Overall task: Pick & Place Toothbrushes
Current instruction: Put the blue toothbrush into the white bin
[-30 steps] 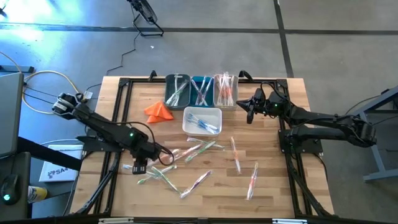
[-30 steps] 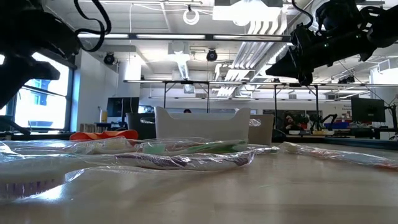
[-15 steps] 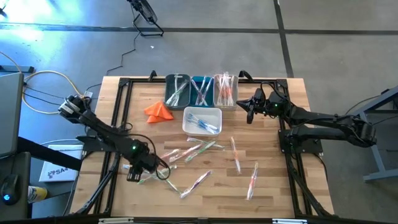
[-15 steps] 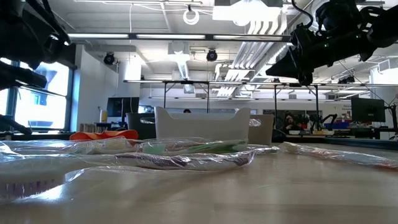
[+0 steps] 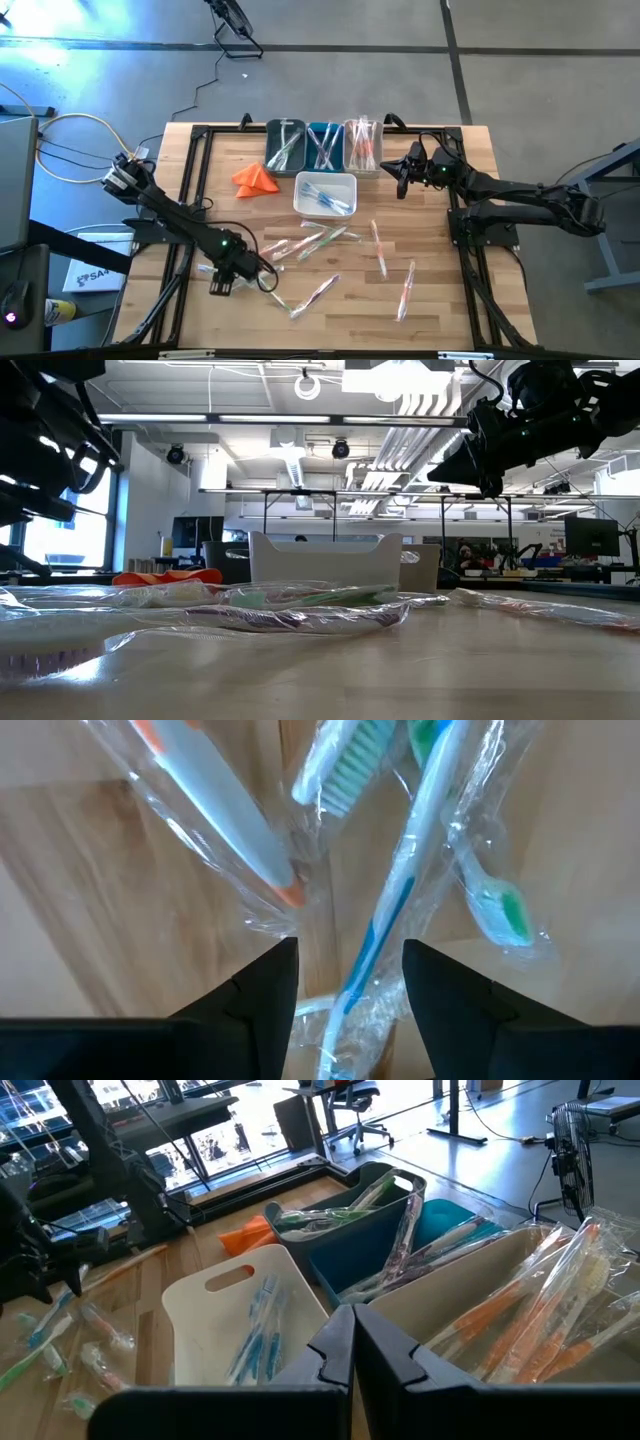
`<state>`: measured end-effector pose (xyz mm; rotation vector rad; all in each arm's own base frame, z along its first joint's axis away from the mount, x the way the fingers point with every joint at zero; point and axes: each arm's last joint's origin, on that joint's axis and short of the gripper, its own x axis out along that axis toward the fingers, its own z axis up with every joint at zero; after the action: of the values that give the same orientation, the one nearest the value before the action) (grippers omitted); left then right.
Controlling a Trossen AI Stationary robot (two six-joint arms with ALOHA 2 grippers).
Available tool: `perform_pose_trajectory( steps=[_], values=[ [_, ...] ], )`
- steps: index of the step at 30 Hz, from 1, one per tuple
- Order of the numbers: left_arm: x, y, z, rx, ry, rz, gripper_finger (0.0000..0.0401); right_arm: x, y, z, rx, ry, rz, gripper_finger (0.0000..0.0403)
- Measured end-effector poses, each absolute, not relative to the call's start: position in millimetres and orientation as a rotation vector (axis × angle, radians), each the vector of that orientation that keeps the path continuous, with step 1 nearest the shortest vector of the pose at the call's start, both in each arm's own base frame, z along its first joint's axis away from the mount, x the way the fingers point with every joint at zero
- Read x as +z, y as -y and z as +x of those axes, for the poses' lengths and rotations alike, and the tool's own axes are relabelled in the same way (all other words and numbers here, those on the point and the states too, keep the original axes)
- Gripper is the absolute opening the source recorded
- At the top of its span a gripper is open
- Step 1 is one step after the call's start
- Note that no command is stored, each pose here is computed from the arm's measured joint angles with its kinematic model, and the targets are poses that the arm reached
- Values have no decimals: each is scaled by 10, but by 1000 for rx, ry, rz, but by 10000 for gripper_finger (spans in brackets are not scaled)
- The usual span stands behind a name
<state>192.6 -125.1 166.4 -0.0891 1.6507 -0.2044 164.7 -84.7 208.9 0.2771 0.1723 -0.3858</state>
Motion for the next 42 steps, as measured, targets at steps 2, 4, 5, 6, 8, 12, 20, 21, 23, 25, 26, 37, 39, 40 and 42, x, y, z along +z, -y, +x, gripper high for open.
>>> perform_pose_trajectory(
  steps=[2, 4, 5, 6, 8, 12, 20, 21, 23, 25, 26, 37, 39, 40, 42],
  values=[
    [1639, 1257, 1932, -205, -1665, -92, 177, 2089, 848, 1647, -386, -172, 277, 2],
    [1619, 1263, 1935, -208, -1678, -96, 177, 2089, 848, 1647, -386, -172, 277, 2],
    [1610, 1264, 1937, -206, -1682, -95, 177, 2089, 848, 1647, -386, -172, 277, 2],
    [1598, 1267, 1942, -205, -1685, -93, 177, 2089, 847, 1647, -386, -172, 277, 2],
    [1583, 1270, 1948, -203, -1688, -92, 177, 2089, 847, 1647, -386, -172, 277, 2],
    [1558, 1273, 1954, -198, -1697, -89, 177, 2089, 847, 1647, -386, -172, 277, 2],
    [1560, 1284, 1972, -207, -1675, -93, 155, 2087, 848, 1647, -386, -175, 278, 2],
    [1560, 1284, 1972, -208, -1675, -93, 146, 2087, 848, 1647, -386, -175, 278, 2],
    [1560, 1285, 1974, -209, -1673, -94, 125, 2084, 847, 1647, -386, -178, 279, 2],
    [1560, 1285, 1973, -209, -1674, -94, 103, 2083, 847, 1646, -387, -178, 279, 2],
    [1560, 1285, 1973, -210, -1675, -96, 92, 2082, 847, 1646, -387, -179, 280, 2],
    [1580, 1251, 1859, -238, -1826, -139, 9, 2082, 847, 1646, -387, -180, 280, 2],
    [1585, 1241, 1845, -228, -1841, -134, 11, 2082, 847, 1646, -387, -180, 279, 2],
    [1590, 1236, 1839, -225, -1845, -133, 14, 2081, 847, 1646, -387, -180, 280, 2],
    [1605, 1234, 1835, -228, -1842, -133, 16, 2081, 847, 1646, -387, -180, 280, 2]
  ],
)
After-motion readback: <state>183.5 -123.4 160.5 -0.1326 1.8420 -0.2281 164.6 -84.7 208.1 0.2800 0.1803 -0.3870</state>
